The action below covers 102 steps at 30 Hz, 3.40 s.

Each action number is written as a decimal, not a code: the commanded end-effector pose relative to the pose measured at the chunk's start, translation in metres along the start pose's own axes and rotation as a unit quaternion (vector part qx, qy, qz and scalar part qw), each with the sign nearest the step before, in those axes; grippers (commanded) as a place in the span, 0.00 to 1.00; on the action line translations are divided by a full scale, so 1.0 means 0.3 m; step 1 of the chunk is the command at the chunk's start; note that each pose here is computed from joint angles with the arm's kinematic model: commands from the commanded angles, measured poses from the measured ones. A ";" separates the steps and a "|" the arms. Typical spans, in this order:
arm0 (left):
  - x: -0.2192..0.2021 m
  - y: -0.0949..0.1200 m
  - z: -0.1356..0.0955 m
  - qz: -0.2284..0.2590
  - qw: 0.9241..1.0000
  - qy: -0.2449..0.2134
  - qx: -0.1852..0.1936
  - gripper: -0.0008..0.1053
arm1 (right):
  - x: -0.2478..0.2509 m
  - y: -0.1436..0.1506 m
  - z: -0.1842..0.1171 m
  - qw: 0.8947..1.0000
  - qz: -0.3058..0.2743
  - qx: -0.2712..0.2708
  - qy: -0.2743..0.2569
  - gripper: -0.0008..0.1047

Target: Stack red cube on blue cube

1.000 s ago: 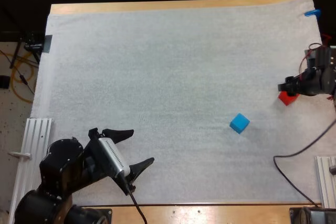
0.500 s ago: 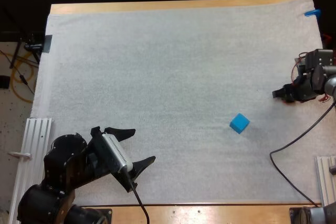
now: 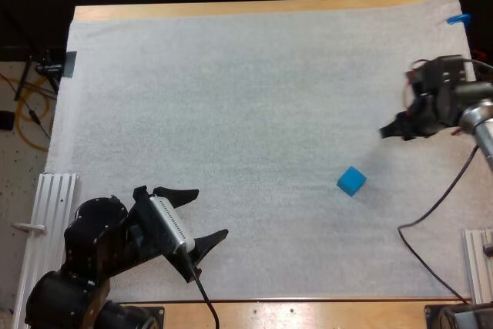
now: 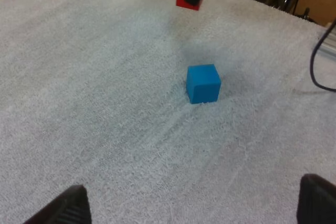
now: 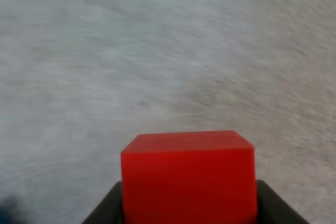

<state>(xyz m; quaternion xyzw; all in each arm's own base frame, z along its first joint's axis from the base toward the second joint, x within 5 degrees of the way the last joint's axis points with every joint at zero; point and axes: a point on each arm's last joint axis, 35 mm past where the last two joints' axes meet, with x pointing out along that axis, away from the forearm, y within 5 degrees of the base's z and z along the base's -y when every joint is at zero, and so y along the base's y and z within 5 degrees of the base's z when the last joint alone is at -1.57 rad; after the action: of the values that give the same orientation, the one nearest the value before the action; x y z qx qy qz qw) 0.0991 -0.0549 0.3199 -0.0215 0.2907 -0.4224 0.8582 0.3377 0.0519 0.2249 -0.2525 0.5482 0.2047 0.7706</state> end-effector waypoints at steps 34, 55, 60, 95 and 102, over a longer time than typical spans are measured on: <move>-0.002 -0.005 0.007 -0.008 1.000 -0.003 0.006 0.73 | -0.042 0.388 -0.013 0.996 0.059 -0.060 -0.002 0.41; -0.001 0.002 0.013 0.012 1.000 -0.010 -0.002 0.73 | -0.198 0.354 0.035 0.994 0.037 -0.052 -0.084 0.61; 0.016 0.065 0.038 0.078 0.996 -0.025 -0.029 0.73 | -0.259 0.263 0.078 0.988 0.003 -0.016 -0.150 0.61; -0.341 -0.175 -0.001 0.271 0.935 -0.229 0.021 0.73 | -0.759 0.255 -0.567 0.898 -0.187 0.110 -0.382 0.61; -0.370 -0.227 -0.092 0.330 0.915 -0.231 0.008 0.73 | -0.729 0.409 -0.742 0.863 -0.213 0.106 -0.445 0.61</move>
<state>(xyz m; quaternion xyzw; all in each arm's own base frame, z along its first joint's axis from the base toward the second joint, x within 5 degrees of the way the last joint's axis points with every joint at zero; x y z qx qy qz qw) -0.0205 -0.0119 0.3712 -0.0072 0.0574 -0.1110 0.9921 0.0322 0.0033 0.3524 -0.1621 0.0999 0.0617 0.9798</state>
